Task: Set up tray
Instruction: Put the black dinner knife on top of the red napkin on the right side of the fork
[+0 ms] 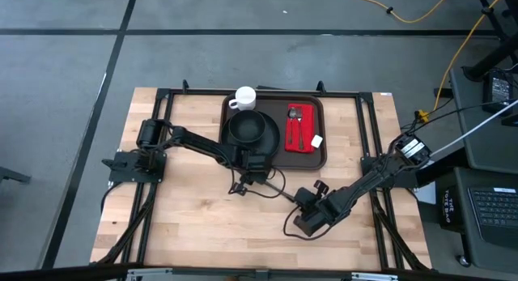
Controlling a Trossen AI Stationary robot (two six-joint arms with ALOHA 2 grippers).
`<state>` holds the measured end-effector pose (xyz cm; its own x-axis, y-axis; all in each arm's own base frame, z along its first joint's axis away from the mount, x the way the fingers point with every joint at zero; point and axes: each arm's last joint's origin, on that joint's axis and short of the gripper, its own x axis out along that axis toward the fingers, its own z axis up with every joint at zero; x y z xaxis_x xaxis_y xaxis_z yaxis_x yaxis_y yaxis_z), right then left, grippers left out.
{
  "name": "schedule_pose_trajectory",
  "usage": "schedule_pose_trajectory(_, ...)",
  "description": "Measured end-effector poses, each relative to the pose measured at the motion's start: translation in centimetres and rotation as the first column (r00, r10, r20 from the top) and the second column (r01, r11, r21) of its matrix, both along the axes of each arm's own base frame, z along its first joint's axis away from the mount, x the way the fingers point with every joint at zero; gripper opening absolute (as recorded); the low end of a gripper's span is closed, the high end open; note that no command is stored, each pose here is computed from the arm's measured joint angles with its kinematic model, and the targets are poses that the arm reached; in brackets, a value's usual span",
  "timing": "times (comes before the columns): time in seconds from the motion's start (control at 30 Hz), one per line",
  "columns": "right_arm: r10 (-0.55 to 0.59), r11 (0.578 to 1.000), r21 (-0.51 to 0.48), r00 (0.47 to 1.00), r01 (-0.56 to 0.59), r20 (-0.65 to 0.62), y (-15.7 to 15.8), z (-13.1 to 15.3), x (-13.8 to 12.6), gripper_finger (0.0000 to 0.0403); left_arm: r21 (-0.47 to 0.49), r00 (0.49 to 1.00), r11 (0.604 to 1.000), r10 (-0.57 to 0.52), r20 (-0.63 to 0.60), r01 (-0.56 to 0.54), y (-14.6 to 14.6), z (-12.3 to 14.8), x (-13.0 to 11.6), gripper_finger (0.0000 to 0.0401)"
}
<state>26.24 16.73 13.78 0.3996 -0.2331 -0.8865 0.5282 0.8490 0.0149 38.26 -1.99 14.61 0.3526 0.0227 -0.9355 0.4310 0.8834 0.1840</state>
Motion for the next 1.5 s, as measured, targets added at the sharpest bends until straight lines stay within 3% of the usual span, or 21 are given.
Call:
schedule_pose_trajectory(0.33,0.001,1.000,0.030,0.998,-0.003,0.069,0.0,1.6,0.1,0.0039,0.001,0.999,1.000,0.027,-0.045,-0.027,-0.1,0.7,-0.7,0.0070)
schedule_pose_trajectory(0.47,0.019,0.999,0.025,0.997,-0.021,0.078,0.1,1.7,0.1,0.0039,0.064,0.999,0.997,0.039,-0.035,-0.037,-0.3,2.2,-1.4,0.0070)
schedule_pose_trajectory(0.6,0.079,0.997,-0.033,0.980,-0.074,0.183,0.2,3.2,0.5,0.0039,0.102,0.998,0.993,0.063,-0.003,-0.062,-0.4,4.1,-2.1,0.0070)
schedule_pose_trajectory(0.8,0.193,0.966,-0.222,0.936,-0.129,0.293,0.0,5.3,0.8,0.0039,0.107,0.992,0.987,0.110,0.054,-0.115,-0.6,6.3,-2.9,0.0070)
schedule_pose_trajectory(1.07,0.273,0.935,-0.310,0.909,-0.174,0.315,-0.4,5.8,1.8,0.0039,0.178,0.992,0.976,0.117,0.050,-0.124,-1.8,6.7,-3.6,0.0070)
schedule_pose_trajectory(1.27,0.397,0.871,-0.422,0.865,-0.251,0.306,-0.9,6.6,3.0,0.0039,0.200,0.990,0.970,0.128,0.058,-0.137,-2.1,6.8,-3.7,0.0070)
schedule_pose_trajectory(1.5,0.368,0.874,-0.434,0.882,-0.219,0.294,-2.4,6.5,3.7,0.0040,0.215,0.988,0.965,0.141,0.063,-0.152,-2.3,6.8,-3.8,0.0070)
